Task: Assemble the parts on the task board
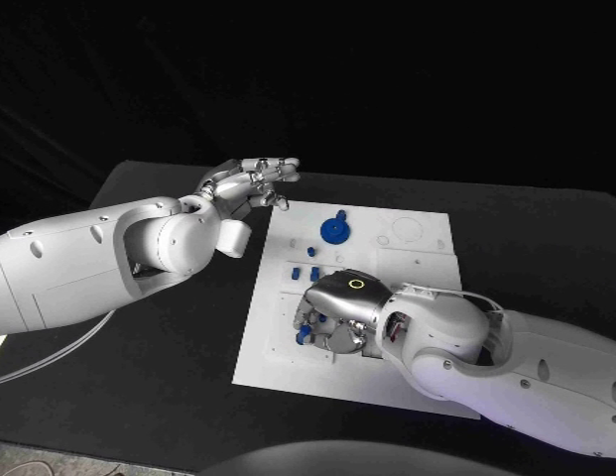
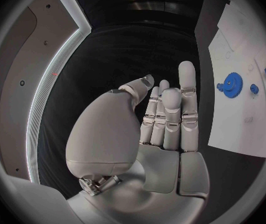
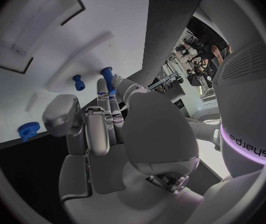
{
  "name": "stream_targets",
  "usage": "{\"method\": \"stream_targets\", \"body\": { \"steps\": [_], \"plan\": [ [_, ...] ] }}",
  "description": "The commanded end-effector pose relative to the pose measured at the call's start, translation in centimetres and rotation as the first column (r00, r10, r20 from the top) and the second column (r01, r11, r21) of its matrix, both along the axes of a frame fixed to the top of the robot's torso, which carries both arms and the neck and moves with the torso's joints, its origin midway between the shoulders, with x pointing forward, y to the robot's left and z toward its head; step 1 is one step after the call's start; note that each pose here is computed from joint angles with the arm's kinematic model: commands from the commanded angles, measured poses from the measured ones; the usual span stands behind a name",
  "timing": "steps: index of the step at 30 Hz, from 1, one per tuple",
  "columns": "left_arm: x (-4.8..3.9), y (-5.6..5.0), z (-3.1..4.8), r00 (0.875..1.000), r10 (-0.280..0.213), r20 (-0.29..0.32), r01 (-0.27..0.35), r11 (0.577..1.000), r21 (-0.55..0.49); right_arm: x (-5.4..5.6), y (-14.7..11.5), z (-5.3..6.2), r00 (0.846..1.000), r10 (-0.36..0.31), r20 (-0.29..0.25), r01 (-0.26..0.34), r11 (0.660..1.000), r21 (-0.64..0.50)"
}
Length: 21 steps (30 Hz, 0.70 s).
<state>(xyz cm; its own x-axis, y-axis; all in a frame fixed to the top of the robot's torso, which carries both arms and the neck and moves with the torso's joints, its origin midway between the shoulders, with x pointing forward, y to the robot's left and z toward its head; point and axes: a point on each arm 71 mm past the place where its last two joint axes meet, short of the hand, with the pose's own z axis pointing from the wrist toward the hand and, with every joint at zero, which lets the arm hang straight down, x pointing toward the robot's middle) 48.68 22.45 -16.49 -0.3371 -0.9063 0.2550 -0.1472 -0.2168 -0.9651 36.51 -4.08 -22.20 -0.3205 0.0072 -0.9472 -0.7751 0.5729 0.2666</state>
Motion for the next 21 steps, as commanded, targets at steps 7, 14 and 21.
{"method": "stream_targets", "body": {
  "steps": [7, 14, 21],
  "plan": [
    [-0.04, -0.1, 0.10, 1.000, -0.016, 0.004, 0.016, 1.000, -0.011, -0.1, 0.3, -0.1, 0.999, -0.002, 0.041, 0.003, 1.000, -0.030],
    [-0.03, -0.1, 0.10, 1.000, -0.014, 0.004, 0.014, 1.000, -0.010, 0.0, 0.2, 0.2, 0.998, -0.017, 0.062, 0.016, 1.000, 0.015],
    [-0.01, 0.0, 0.08, 1.000, -0.013, 0.004, 0.013, 1.000, -0.010, -0.3, -0.7, 1.1, 0.996, -0.029, 0.087, 0.019, 0.993, 0.113]
  ]
}}
